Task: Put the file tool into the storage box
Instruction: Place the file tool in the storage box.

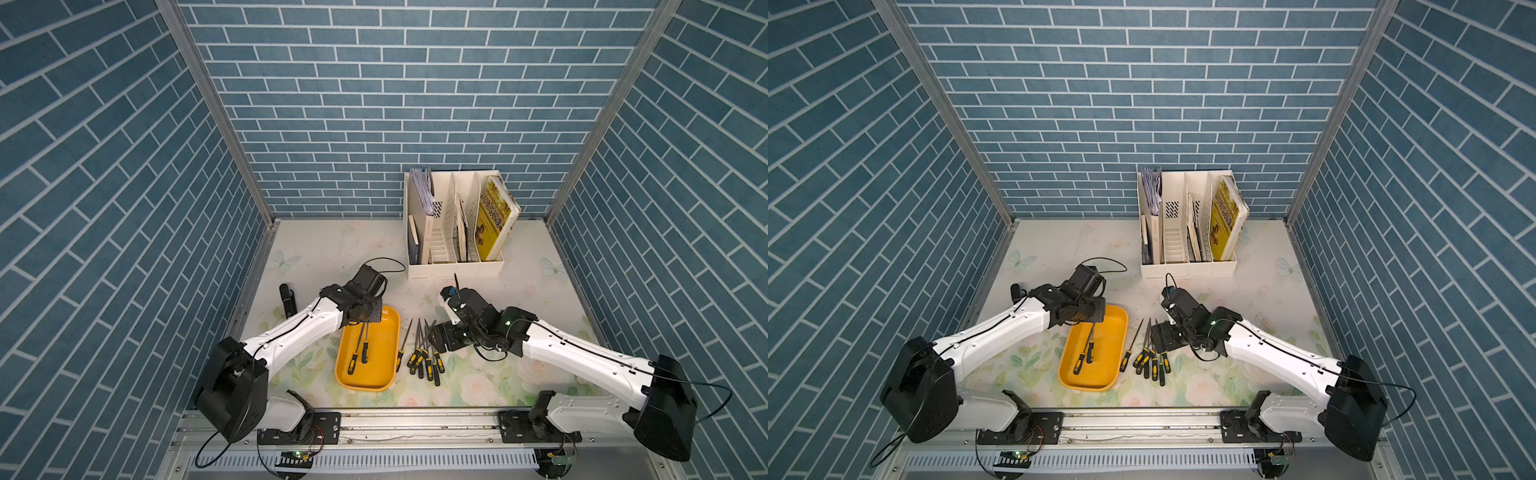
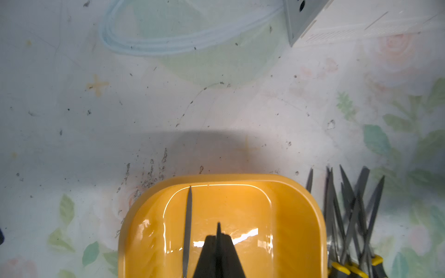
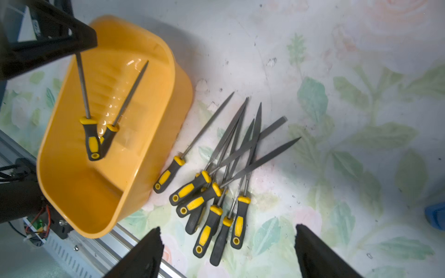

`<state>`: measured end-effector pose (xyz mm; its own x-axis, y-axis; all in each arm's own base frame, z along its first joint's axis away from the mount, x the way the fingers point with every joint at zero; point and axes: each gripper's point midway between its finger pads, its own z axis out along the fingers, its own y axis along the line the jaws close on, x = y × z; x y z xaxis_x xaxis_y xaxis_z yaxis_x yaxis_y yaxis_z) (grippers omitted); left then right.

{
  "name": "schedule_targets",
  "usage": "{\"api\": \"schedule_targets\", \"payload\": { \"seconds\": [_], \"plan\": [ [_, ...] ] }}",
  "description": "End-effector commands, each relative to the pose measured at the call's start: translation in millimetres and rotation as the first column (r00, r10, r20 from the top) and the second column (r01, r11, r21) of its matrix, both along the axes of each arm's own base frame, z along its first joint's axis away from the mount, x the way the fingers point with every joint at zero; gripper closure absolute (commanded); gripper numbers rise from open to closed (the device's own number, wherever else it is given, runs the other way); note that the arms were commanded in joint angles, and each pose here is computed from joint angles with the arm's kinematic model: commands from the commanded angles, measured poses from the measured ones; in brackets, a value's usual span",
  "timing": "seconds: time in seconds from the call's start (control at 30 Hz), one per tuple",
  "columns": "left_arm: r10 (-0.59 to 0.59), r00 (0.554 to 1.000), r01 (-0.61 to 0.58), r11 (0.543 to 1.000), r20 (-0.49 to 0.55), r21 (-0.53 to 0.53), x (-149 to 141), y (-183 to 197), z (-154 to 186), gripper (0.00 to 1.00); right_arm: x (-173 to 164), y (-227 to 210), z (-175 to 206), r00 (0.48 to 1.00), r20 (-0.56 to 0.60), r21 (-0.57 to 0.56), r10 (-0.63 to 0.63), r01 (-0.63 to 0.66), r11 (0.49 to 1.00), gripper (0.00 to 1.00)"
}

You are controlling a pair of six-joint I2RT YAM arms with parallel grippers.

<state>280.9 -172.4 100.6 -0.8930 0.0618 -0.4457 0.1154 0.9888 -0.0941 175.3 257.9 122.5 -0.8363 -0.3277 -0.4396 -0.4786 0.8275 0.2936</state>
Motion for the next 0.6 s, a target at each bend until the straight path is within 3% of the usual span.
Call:
{"api": "schedule_targets", "payload": {
  "seconds": [0.0,0.37,0.57],
  "plan": [
    [-0.017,1.000,0.018,0.999,-0.003,0.047,-3.7,2.2,-14.3,1.00,-1.3,2.1,-11.6,0.999,-0.011,-0.013,0.030,-0.030,0.999,0.12],
    [-0.026,0.997,0.033,0.994,-0.069,0.100,-21.7,-4.0,-53.8,1.00,-3.7,-2.1,-39.9,0.998,-0.053,-0.077,0.032,-0.036,0.996,0.12],
    [-0.007,0.997,0.017,0.992,-0.079,0.128,-24.4,1.5,-60.6,0.86,-6.3,-7.4,-54.2,0.997,-0.071,-0.113,0.036,-0.044,0.993,0.12]
  ]
}}
